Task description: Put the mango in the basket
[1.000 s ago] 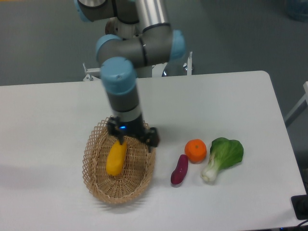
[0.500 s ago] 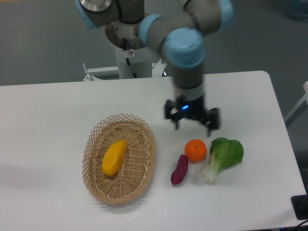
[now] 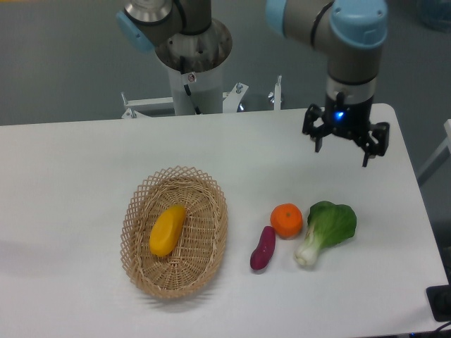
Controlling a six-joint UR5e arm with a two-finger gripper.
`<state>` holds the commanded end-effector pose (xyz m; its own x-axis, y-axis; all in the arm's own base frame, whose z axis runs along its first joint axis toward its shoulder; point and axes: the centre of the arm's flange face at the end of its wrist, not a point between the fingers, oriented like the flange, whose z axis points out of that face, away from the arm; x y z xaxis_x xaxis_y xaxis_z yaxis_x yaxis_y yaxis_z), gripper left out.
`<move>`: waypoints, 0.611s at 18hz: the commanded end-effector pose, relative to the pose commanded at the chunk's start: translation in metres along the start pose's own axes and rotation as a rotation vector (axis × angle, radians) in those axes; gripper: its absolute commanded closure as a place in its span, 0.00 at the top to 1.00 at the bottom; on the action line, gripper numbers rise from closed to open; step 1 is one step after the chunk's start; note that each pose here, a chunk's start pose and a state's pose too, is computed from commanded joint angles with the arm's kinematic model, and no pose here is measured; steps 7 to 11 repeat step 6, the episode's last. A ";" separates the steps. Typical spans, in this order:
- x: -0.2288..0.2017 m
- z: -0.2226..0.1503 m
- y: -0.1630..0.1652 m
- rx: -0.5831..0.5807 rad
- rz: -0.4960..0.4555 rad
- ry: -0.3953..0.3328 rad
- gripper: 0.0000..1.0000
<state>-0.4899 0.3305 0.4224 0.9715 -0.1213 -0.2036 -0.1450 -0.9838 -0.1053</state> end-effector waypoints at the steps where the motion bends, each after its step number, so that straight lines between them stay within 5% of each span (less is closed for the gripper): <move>1: 0.000 -0.003 0.002 0.010 -0.001 -0.001 1.00; 11: -0.002 -0.006 0.007 0.016 -0.010 0.001 1.00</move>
